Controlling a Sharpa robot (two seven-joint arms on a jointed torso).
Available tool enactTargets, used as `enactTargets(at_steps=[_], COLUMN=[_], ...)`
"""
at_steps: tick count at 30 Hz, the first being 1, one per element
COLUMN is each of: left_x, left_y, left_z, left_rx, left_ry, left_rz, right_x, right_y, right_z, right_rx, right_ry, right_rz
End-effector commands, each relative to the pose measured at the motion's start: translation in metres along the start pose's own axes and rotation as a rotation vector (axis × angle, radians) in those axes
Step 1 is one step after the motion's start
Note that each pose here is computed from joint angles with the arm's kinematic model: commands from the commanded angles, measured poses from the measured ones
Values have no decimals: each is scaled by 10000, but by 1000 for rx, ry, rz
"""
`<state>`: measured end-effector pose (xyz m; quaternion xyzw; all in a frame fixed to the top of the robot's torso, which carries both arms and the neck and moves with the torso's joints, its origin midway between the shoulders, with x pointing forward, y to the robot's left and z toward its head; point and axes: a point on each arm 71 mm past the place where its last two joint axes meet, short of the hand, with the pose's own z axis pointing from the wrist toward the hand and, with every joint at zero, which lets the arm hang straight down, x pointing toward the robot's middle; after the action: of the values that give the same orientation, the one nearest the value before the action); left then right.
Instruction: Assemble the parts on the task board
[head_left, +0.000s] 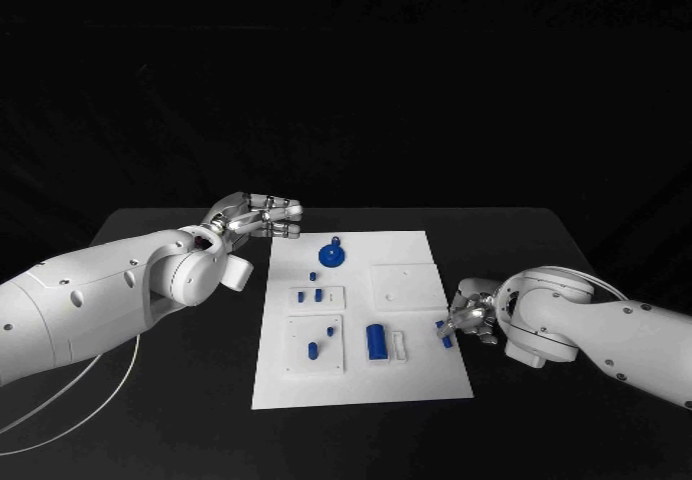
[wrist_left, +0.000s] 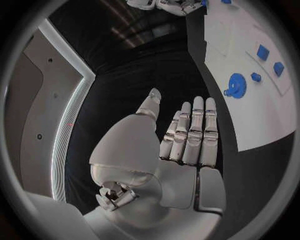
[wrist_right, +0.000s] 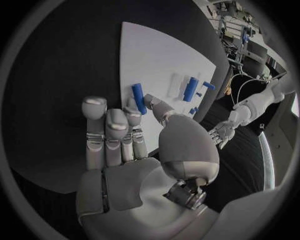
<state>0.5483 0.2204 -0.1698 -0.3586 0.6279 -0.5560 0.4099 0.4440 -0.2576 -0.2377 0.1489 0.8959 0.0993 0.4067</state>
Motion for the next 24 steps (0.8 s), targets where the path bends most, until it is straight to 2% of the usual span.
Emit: enactTargets(at_steps=[1,10,24], left_x=[34,41,43], left_y=[-9,-9,-9], left_z=[-1,-2,-5], left_rx=[3,0,0], left_ry=[27,34,38], left_rz=[-7,-10,-11], right_x=[68,114,238], right_y=[42,211,389], right_z=[-41,-97,-1], right_rx=[1,-53,-70], right_ry=[95,147,169], right_rz=[119,161,159])
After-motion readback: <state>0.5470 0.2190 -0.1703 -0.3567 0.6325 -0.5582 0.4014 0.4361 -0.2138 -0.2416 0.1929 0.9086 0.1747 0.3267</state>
